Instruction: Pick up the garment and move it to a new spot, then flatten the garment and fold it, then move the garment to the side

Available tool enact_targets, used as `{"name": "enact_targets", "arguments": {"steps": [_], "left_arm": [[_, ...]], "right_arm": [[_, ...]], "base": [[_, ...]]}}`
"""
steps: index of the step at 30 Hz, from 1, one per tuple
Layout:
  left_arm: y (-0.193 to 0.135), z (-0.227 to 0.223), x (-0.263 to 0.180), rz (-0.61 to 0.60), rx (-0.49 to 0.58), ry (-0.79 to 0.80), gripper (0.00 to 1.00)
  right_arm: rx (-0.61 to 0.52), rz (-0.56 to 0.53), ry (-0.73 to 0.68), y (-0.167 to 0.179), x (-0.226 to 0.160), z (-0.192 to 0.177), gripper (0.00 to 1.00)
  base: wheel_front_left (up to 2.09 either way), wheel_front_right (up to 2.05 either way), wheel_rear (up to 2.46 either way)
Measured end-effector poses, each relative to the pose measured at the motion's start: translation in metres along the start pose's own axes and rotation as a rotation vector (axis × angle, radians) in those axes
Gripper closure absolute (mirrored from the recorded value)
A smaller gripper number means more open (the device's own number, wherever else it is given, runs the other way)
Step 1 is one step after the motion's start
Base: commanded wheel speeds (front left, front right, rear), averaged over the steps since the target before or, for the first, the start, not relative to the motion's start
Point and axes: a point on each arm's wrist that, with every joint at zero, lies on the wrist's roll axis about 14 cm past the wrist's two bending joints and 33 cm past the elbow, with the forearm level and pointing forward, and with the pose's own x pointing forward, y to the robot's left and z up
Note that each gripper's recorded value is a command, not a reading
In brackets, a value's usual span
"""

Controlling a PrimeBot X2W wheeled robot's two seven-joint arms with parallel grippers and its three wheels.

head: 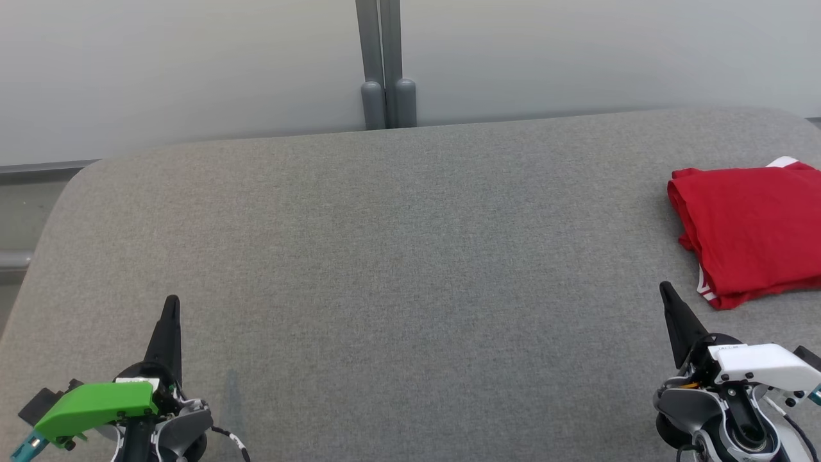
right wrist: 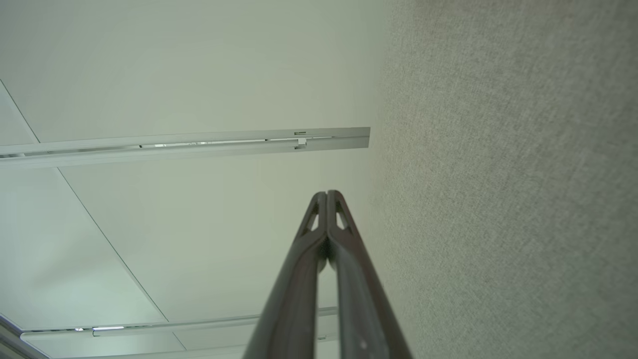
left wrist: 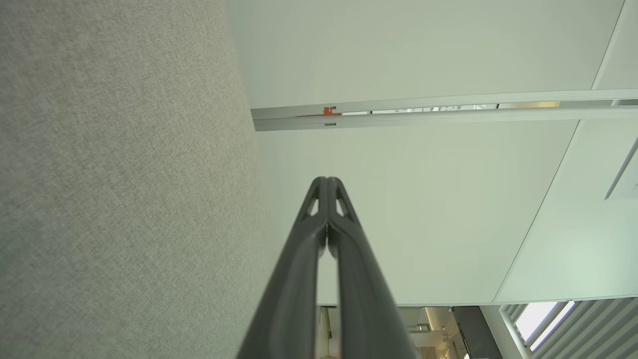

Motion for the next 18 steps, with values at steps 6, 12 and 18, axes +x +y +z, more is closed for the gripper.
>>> {"name": "enact_targets", "arguments": {"steps": [6, 12, 18], "left_arm": [[-0.0016, 0.0006, 0.0006, -0.006, -0.011, -0.002, 1.0], [-0.0016, 0.0006, 0.0006, -0.006, -0.011, -0.002, 1.0], [-0.0016, 0.0006, 0.0006, -0.006, -0.011, -0.002, 1.0]], "right_arm": [[0.012, 0.005, 0.002, 0.0014, 0.0007, 0.0001, 1.0], [0.013, 0.005, 0.001, 0.0014, 0.0007, 0.0002, 1.0], [0.014, 0.005, 0.0, 0.0015, 0.0007, 0.0003, 1.0]], "base": [[0.0, 0.0, 0.0], [0.0, 0.0, 0.0], [0.0, 0.0, 0.0]]}}
